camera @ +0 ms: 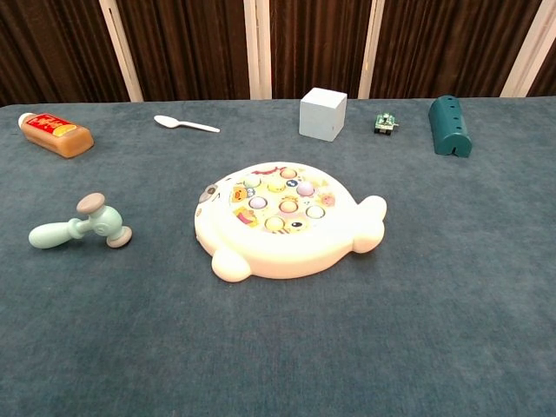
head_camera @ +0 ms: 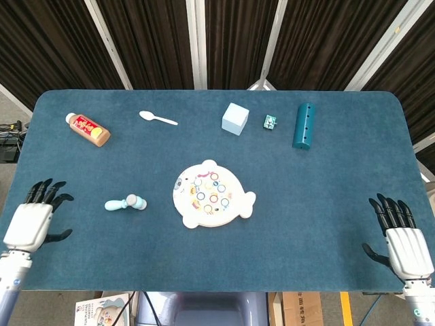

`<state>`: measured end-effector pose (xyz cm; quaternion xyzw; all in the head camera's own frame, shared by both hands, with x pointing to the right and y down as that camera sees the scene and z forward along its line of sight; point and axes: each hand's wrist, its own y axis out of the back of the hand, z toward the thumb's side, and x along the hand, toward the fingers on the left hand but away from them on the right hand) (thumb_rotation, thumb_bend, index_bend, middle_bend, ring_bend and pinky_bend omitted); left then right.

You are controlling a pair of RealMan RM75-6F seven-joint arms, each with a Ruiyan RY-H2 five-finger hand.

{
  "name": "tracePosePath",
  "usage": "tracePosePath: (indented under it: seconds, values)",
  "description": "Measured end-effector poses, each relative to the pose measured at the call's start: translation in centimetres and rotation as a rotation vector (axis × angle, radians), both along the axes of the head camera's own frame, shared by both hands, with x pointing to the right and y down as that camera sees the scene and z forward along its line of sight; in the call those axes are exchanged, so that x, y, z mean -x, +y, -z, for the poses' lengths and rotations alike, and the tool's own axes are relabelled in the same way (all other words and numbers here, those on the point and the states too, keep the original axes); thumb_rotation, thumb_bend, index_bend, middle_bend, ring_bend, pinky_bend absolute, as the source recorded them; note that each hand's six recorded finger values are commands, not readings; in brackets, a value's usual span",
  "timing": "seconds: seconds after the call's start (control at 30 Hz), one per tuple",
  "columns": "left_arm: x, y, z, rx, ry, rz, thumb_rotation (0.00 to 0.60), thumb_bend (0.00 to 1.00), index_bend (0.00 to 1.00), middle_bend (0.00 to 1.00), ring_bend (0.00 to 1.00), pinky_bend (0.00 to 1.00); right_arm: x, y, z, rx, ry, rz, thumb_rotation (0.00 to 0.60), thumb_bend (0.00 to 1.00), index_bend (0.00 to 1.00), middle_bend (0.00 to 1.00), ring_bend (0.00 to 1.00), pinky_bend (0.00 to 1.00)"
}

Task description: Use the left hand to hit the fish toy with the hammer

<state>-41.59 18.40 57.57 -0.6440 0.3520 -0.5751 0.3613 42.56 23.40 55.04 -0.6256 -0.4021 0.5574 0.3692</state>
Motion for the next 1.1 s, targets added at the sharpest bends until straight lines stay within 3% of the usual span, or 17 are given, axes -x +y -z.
tracePosePath:
  seconds: [0.43, 0.73, 1.1]
  values:
    - [-5.2, -3.5, -3.2, 0.088, -0.057, -0.008, 0.6, 0.31, 0.46, 0.16, 0.0, 0.08, 0.5, -0.2, -0.4, 0.009, -0.037, 0.005, 0.6, 0.21, 0.0, 0.0, 0.0, 0.03]
    - [-7.0, -4.3, -5.6, 0.139, -0.101, 0.015, 0.6, 0.42, 0.46, 0.16, 0.0, 0.08, 0.7, -0.3, -0.5, 0.015, -0.062, 0.006, 0.6, 0.21, 0.0, 0.0, 0.0, 0.03]
    - [-9.2, -4.3, -8.0, 0.175, -0.106, 0.035, 0.6, 0.46, 0.47, 0.16, 0.0, 0.08, 0.8, -0.3, -0.5, 0.019, -0.082, 0.003, 0.6, 0.21, 0.0, 0.0, 0.0, 0.03]
